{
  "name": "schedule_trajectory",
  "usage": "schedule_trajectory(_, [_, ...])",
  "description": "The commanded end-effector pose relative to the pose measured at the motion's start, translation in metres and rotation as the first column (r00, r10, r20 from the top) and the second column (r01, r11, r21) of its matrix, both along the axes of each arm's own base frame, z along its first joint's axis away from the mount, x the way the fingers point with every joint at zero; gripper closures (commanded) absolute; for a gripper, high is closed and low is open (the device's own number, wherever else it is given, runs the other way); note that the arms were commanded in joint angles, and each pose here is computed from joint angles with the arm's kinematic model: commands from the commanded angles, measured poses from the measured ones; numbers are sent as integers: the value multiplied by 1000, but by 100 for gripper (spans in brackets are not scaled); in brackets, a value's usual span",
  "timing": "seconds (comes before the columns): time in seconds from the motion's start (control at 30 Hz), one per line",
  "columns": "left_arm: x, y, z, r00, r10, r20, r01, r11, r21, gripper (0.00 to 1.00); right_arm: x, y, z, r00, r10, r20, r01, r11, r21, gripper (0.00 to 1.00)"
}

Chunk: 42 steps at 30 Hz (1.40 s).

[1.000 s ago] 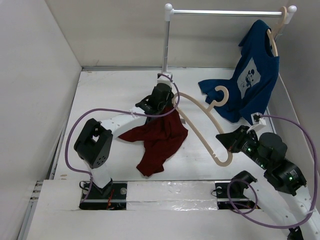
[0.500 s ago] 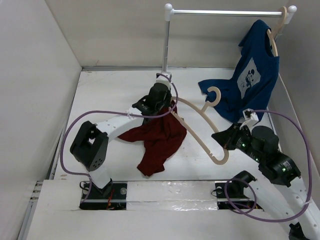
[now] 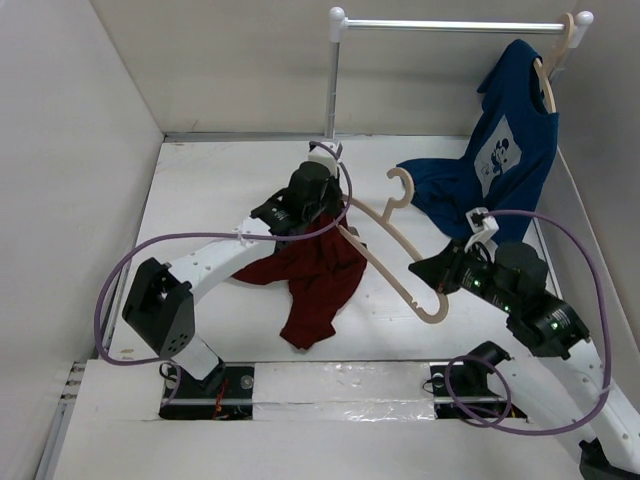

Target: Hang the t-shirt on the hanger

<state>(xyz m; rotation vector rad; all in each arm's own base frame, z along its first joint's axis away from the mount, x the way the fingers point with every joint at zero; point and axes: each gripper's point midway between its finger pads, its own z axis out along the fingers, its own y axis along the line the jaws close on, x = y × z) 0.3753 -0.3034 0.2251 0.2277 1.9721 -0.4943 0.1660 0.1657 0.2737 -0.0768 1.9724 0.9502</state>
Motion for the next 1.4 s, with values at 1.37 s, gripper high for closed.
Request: schedule_trajectory(1.37, [-106, 58, 283, 953, -58, 296, 155, 936, -317, 100, -34, 68, 117, 880, 113, 461, -277, 911, 306, 100])
